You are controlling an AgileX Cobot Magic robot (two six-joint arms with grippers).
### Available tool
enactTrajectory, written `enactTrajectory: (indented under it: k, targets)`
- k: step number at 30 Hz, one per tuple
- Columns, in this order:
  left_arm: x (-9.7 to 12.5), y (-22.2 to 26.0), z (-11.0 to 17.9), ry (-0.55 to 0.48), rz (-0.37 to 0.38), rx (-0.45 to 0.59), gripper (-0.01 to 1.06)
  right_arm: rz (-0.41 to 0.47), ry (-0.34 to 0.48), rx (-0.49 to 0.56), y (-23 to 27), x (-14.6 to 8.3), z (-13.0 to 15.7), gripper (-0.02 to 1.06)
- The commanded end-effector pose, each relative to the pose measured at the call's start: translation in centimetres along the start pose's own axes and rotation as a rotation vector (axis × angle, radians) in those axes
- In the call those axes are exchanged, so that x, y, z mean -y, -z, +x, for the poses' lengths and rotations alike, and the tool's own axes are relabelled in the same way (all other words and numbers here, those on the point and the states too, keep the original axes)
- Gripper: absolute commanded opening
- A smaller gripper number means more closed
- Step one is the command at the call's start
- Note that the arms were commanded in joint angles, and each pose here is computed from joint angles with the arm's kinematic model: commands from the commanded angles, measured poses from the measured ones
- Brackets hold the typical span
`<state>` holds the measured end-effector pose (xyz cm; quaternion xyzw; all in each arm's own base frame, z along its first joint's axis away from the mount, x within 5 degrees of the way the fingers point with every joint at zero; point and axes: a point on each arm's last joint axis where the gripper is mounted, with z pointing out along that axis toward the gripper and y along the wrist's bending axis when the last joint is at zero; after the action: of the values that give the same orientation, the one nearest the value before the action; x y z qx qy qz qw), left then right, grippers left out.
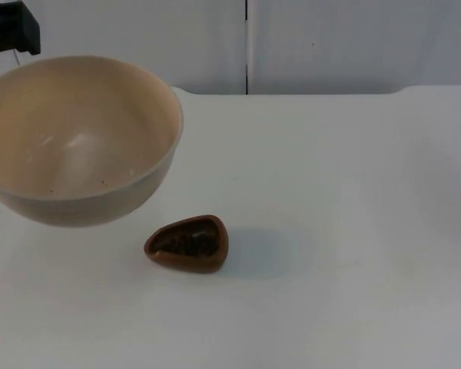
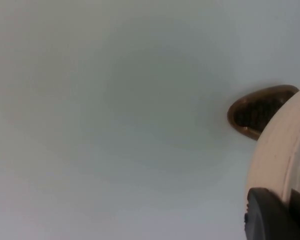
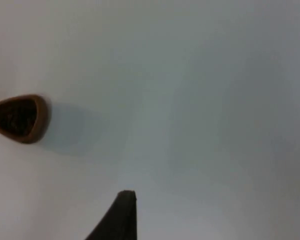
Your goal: Pick up the bowl with the left hand and pour the coffee beans from the cup into the bowl with the right hand.
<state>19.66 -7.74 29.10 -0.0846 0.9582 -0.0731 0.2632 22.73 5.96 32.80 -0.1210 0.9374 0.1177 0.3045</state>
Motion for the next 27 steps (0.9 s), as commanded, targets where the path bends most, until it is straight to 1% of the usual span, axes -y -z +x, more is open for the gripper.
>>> enactTrajectory:
  k: [1,5,6,8,10,11,14,15,16,20,21,24,25,27]
  targets:
    - [0.0,0.2,0.0,0.010,0.017,0.012,0.00,-0.045,0.041,-0.012,-1.3,-1.5,-0.4,1.03]
    - [0.0,0.2,0.0,0.010,0.017,0.012,0.00,-0.119,0.107,-0.108,-4.8,-5.0,-1.0,1.03]
    - [0.0,0.2,0.0,0.010,0.017,0.012,0.00,-0.119,0.107,-0.108,-4.8,-5.0,-1.0,1.03]
    - [0.0,0.2,0.0,0.010,0.018,0.014,0.00,-0.132,0.132,-0.161,-6.8,-6.8,-1.3,1.03]
    - [0.0,0.2,0.0,0.010,0.018,0.014,0.00,-0.120,0.162,-0.208,-8.7,-8.4,-1.5,1.03]
    - [0.0,0.2,0.0,0.010,0.018,0.014,0.00,-0.120,0.162,-0.208,-8.7,-8.4,-1.5,1.03]
    - [0.0,0.2,0.0,0.010,0.021,0.017,0.00,-0.109,0.200,-0.254,-11.4,-10.8,-2.1,1.03]
    - [0.0,0.2,0.0,0.010,0.021,0.017,0.00,-0.111,0.204,-0.279,-12.8,-12.0,-2.5,1.03]
    - [0.0,0.2,0.0,0.010,0.021,0.017,0.00,-0.111,0.204,-0.279,-12.8,-12.0,-2.5,1.03]
    - [0.0,0.2,0.0,0.010,0.021,0.017,0.00,-0.089,0.216,-0.305,-16.0,-14.8,-3.6,1.03]
    - [0.0,0.2,0.0,0.010,0.021,0.017,0.00,-0.089,0.216,-0.305,-16.0,-14.8,-3.6,1.03]
    - [0.0,0.2,0.0,0.010,0.022,0.018,0.00,-0.047,0.242,-0.309,-18.0,-16.3,-4.2,1.03]
    - [0.0,0.2,0.0,0.010,0.022,0.018,0.00,-0.029,0.243,-0.311,-18.8,-16.8,-4.3,1.03]
    - [0.0,0.2,0.0,0.010,0.022,0.018,0.00,-0.019,0.230,-0.311,-19.4,-17.0,-4.5,1.03]
